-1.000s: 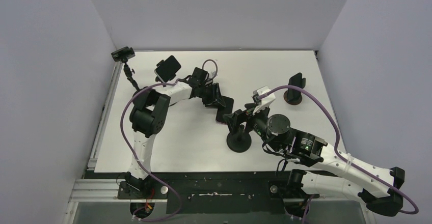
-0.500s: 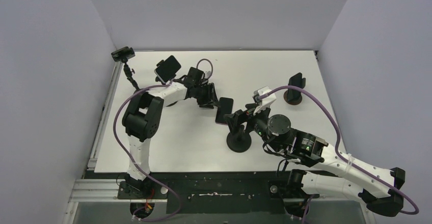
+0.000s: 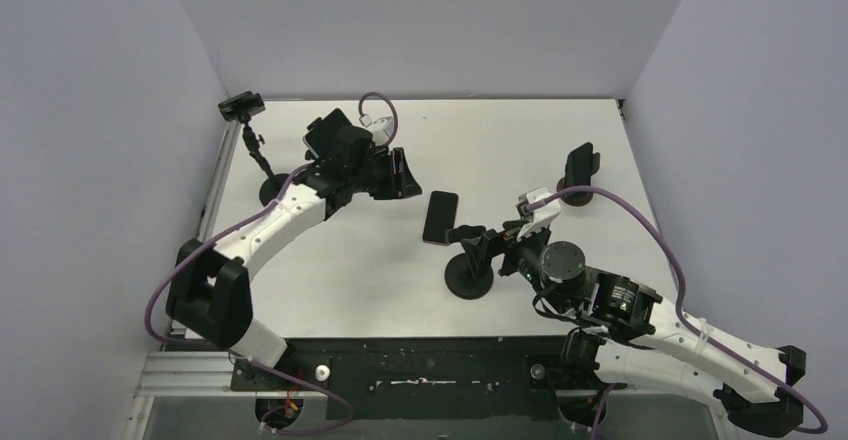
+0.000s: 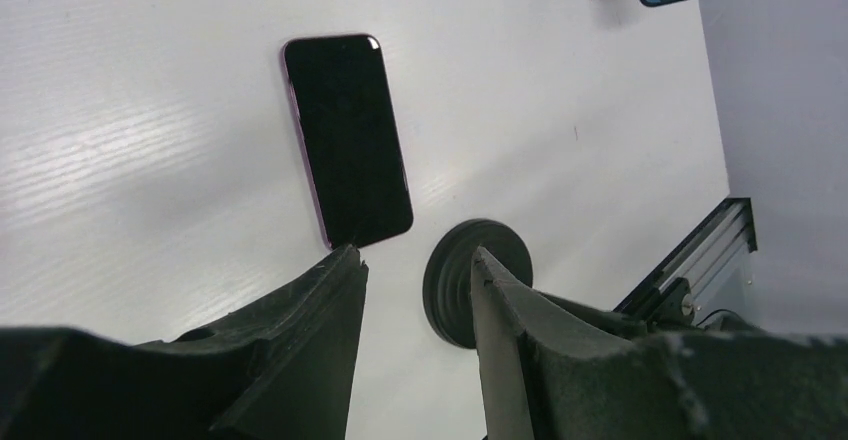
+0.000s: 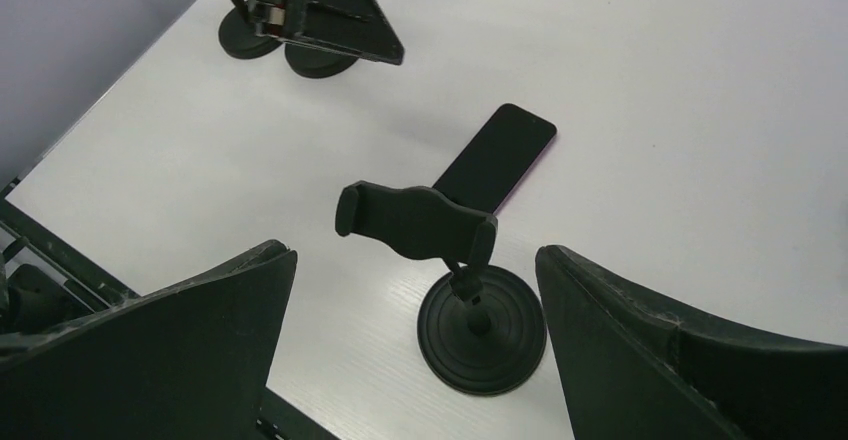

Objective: Remove the phone from the phone stand
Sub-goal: Pick up the phone stand at the center of the board.

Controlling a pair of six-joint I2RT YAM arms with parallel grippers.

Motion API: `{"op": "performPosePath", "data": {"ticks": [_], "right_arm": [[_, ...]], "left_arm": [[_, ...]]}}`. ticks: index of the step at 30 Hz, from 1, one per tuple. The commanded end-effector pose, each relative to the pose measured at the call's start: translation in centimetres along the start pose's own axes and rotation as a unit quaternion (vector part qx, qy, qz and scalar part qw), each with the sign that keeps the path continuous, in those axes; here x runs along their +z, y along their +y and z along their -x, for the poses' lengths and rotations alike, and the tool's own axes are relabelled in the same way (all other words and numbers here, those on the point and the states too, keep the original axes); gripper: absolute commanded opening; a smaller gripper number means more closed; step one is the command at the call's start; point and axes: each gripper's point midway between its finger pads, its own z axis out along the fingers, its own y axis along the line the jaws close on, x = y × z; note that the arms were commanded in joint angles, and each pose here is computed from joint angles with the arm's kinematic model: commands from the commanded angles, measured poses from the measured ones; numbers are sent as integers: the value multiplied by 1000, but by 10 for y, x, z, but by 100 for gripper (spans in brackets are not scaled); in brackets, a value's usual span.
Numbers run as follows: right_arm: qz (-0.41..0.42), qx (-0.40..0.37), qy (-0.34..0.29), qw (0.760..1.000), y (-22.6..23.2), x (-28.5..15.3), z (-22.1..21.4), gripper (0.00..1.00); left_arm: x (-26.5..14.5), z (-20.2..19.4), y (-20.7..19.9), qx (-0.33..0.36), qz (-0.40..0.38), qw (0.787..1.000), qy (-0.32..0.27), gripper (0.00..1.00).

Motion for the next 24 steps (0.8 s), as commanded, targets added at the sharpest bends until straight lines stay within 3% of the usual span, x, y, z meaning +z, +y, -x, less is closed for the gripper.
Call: {"op": "performPosePath", "data": {"ticks": [1,9,11,14,17,24], "right_arm": [[-19,20,3,1000,-10,-5,-12,94],[-47,36,0,998,-20,2,-30,83],[-74,52,-11,996,-27,4,-25,79],[-100,66,-13,993,-30,11,-18,68],[-107,65,-5,992,-29,21,-15,64],[-123,84,8,989,-43,36,-19,60]], "left_arm": [[-35,14,-5,82,20,993,-86,41],[-95,31,0,152,34,958,-241,43],[-111,33,1,155,31,944,-288,50],[-128,30,8,147,26,927,-345,69],[-141,25,14,142,27,914,-379,76],[-155,25,16,150,43,900,-406,75]]}}
